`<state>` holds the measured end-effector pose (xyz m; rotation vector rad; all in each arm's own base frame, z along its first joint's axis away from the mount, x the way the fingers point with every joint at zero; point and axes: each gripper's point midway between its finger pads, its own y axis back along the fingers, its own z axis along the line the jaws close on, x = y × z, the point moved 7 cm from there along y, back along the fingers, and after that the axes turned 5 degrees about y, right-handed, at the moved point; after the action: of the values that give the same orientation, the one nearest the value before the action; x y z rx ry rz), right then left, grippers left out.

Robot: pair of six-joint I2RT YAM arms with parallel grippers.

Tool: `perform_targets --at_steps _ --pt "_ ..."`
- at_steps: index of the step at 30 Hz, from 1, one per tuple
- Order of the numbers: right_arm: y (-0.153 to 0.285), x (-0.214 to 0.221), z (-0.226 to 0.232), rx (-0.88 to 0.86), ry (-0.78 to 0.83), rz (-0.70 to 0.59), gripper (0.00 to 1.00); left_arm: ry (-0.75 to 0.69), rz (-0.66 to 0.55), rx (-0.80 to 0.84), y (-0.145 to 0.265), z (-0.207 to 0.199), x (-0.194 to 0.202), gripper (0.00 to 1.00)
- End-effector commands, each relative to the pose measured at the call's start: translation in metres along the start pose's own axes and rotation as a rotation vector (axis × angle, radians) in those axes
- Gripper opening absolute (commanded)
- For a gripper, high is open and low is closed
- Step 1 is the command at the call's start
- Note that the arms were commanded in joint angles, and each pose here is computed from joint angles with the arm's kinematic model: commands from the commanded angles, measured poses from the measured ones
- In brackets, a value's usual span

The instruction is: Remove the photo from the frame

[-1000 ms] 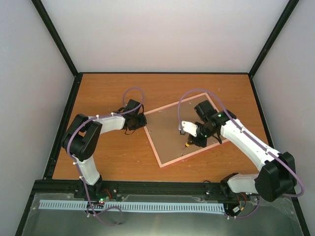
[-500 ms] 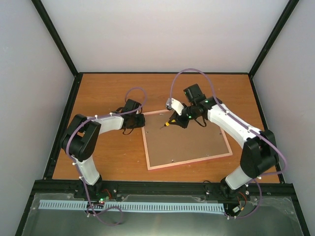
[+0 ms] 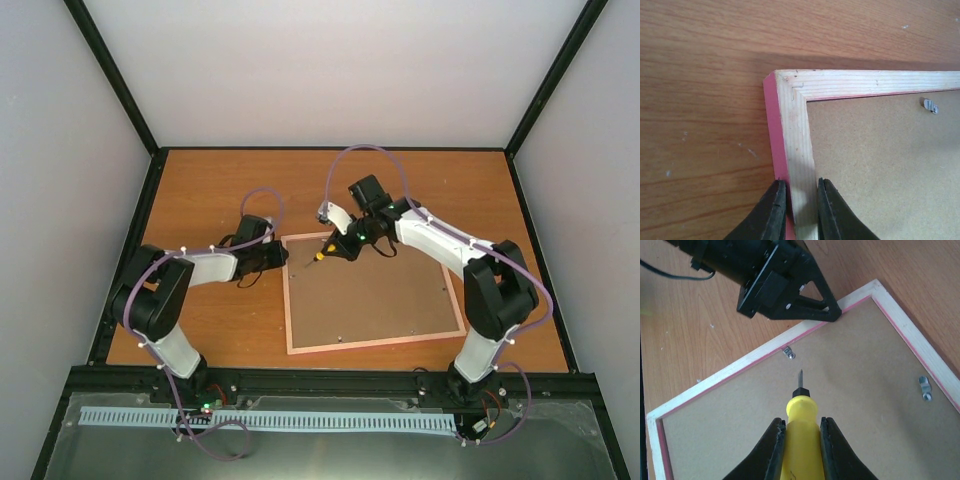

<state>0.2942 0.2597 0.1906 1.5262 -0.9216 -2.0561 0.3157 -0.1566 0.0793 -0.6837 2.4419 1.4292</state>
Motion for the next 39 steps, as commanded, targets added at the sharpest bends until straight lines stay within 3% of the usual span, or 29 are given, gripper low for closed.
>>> perform_targets --at_steps 1,39 --pt "-0.014 -0.013 0.0 -0.023 -0.03 -0.012 0.03 0.011 0.013 0.065 0.003 -0.003 0.006 0.01" --pt "-0.061 -0.01 0.011 -0.092 -0.092 0.049 0.03 0.036 -0.002 0.107 0.004 0.004 0.014 0.01"
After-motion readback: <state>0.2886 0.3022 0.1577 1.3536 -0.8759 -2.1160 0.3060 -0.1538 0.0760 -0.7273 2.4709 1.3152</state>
